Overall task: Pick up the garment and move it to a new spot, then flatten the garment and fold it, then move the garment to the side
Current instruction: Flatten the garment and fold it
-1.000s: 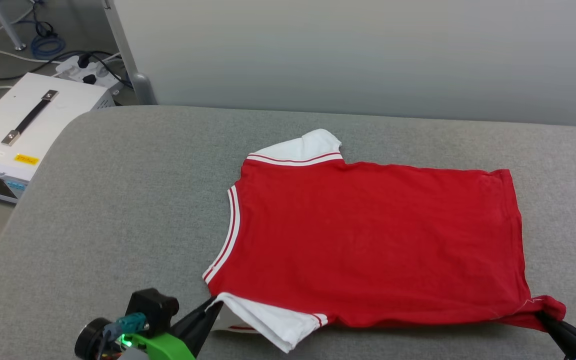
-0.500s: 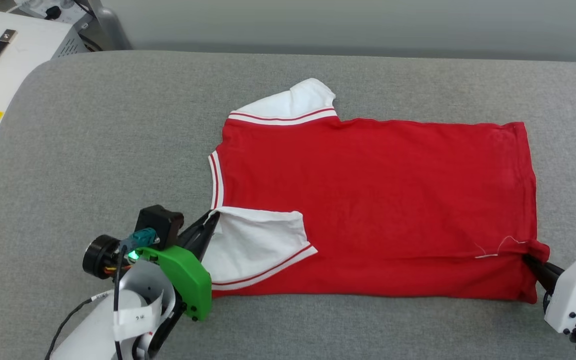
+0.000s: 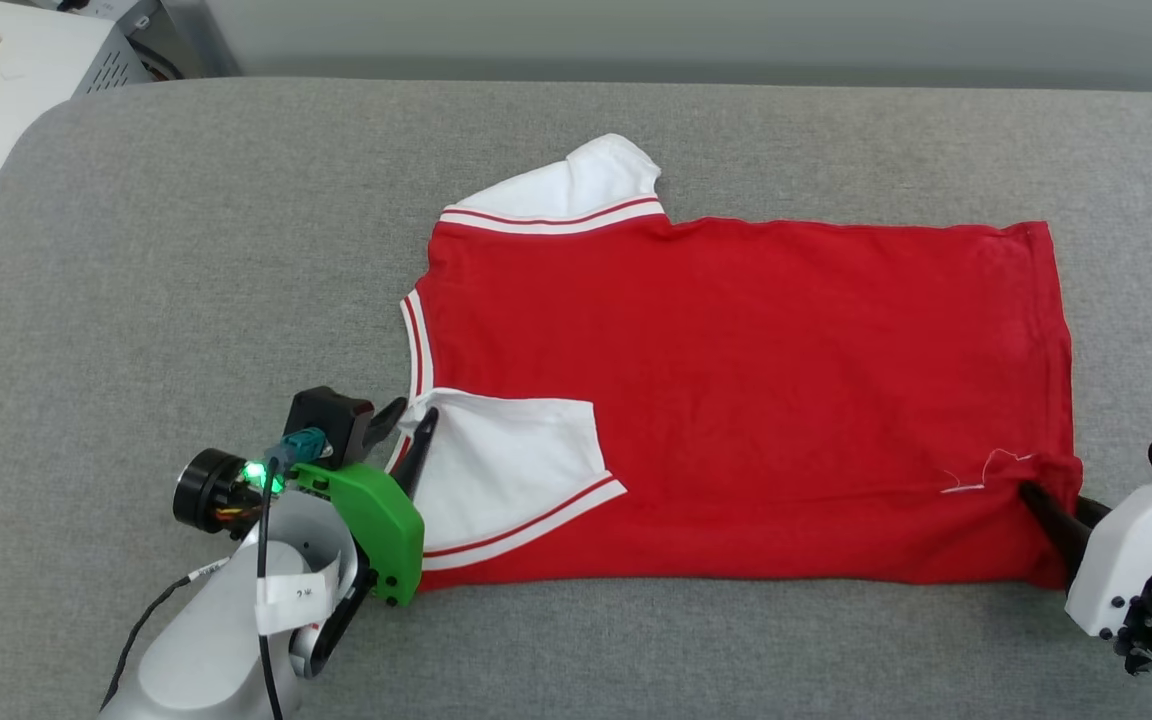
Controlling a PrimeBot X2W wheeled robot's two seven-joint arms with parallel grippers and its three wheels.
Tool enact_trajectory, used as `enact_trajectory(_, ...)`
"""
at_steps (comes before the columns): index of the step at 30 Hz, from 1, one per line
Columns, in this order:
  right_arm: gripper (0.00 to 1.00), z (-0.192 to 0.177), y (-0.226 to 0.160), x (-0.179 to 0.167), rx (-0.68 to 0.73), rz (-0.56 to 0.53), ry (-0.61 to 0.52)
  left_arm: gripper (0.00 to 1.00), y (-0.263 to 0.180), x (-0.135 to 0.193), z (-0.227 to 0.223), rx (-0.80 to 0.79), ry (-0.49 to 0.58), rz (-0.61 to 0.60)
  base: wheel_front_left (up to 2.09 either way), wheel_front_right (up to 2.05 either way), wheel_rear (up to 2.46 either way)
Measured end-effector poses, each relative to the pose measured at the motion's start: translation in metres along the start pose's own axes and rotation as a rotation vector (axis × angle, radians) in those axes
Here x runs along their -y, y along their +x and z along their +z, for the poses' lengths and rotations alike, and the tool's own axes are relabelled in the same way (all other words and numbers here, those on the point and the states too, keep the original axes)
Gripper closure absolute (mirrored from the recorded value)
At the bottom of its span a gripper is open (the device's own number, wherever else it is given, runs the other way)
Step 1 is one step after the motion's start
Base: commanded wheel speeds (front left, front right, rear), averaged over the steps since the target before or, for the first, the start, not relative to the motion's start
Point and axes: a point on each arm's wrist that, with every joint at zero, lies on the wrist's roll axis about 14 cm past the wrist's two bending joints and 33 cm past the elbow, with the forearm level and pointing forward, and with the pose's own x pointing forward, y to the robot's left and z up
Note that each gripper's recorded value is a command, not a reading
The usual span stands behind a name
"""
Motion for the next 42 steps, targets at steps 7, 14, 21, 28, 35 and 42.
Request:
enact_trajectory(7, 0.0, 0.027, -0.011, -0.007, 0.136, 0.009, -0.03, 0.0, -0.007, -0.008, 0.018, 0.105, -0.041, 0.067, 0.0, 0.0, 0.0)
enact_trajectory(14, 0.0, 0.046, -0.039, -0.014, 0.266, 0.003, -0.066, 0.0, -0.034, -0.016, 0.039, 0.24, -0.155, 0.138, 0.0, 0.0, 0.0)
enact_trajectory(21, 0.0, 0.024, -0.056, -0.01, 0.229, -0.052, -0.051, 0.0, -0.061, -0.004, 0.017, 0.172, -0.238, 0.149, 0.0, 0.0, 0.0)
enact_trajectory(28, 0.0, 0.014, -0.059, -0.016, 0.188, -0.088, -0.001, 0.0, -0.075, 0.018, -0.035, -0.126, -0.271, 0.104, 0.0, 0.0, 0.0)
enact_trajectory(35, 0.0, 0.011, -0.056, -0.013, 0.167, -0.106, 0.015, 0.0, -0.073, 0.014, -0.053, -0.249, -0.255, 0.114, 0.0, 0.0, 0.0)
enact_trajectory(42, 0.0, 0.001, -0.051, -0.006, 0.127, -0.128, 0.028, 0.0, -0.063, 0.005, -0.068, -0.299, -0.255, 0.156, 0.0, 0.0, 0.0)
